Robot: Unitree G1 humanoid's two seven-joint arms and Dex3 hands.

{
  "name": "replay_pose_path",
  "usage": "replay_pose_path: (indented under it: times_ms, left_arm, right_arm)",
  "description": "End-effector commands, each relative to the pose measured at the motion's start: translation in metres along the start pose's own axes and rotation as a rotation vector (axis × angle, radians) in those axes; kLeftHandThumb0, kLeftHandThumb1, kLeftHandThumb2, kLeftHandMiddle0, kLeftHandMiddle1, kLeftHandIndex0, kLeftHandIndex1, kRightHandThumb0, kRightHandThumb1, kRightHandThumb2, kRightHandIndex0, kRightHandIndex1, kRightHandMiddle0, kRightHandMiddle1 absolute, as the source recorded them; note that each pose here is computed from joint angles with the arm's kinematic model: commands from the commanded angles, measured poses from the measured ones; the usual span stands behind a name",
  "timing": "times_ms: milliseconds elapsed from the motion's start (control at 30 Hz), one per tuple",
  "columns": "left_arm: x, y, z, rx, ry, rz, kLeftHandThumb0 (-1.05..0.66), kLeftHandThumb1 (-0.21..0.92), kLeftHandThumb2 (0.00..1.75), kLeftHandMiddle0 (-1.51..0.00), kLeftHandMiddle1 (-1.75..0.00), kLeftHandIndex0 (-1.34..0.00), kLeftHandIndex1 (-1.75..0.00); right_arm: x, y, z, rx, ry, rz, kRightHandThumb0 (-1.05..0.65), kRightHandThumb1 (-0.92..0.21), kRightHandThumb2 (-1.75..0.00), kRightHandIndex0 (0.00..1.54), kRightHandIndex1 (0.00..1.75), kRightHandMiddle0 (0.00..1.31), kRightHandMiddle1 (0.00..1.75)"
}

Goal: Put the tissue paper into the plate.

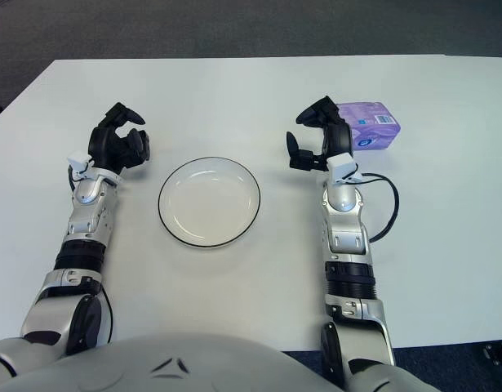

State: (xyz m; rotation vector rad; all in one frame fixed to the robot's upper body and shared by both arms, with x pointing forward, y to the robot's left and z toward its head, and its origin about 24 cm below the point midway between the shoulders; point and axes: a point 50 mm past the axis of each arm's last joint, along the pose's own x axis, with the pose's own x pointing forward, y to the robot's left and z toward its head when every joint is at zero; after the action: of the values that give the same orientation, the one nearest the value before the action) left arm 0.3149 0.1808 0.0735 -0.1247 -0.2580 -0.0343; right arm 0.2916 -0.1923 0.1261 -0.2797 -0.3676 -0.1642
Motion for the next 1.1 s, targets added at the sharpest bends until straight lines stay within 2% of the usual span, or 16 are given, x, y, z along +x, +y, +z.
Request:
replay_pose_path:
  times_ms: [0, 133, 433, 767, 1067]
  left_arm:
    - [-0.081, 0.006, -0.078, -0.073, 0.339, 0.121, -0.46, 0.37, 1.25, -1.28, -1.75, -0.57, -1.75]
    - [-0.081, 0.006, -0.078, -0.069, 0.338, 0.122, -0.46, 0.37, 1.25, -1.28, -1.75, -0.57, -1.75]
    - [-0.08, 0.005, -0.079, -0.076, 0.34, 0.129, -0.46, 0.37, 1.25, -1.28, -1.75, -0.57, -1.75]
    - [-0.08, 0.005, -0.079, -0.076, 0.339, 0.129, -0.46, 0.37, 1.25, -1.29, -1.75, -0.57, -1.75]
    - [-0.079, 0.006, -0.08, -0.066, 0.344, 0.124, -0.45, 0.39, 1.22, -1.28, -1.75, -0.55, -1.75]
  right_arm:
    - [-0.007, -0.018, -0.005, -0.181, -0.022, 0.017, -0.01, -0.41, -1.12, 0.62, 1.48, 0.4, 1.75]
    - [-0.003, -0.024, 0.003, -0.322, -0.111, 0.036, -0.01, -0.45, -1.09, 0.57, 1.5, 0.39, 1.75]
    - [0.004, -0.038, 0.012, -0.58, -0.226, 0.041, -0.01, -0.54, -0.97, 0.51, 1.49, 0.35, 1.75]
    - [0.015, -0.064, 0.017, -0.82, -0.293, 0.004, -0.01, -0.69, -0.79, 0.43, 1.52, 0.23, 1.75]
    - [0.03, -0.089, 0.026, -1.001, -0.346, 0.03, -0.01, -0.82, -0.61, 0.37, 1.51, 0.15, 1.75]
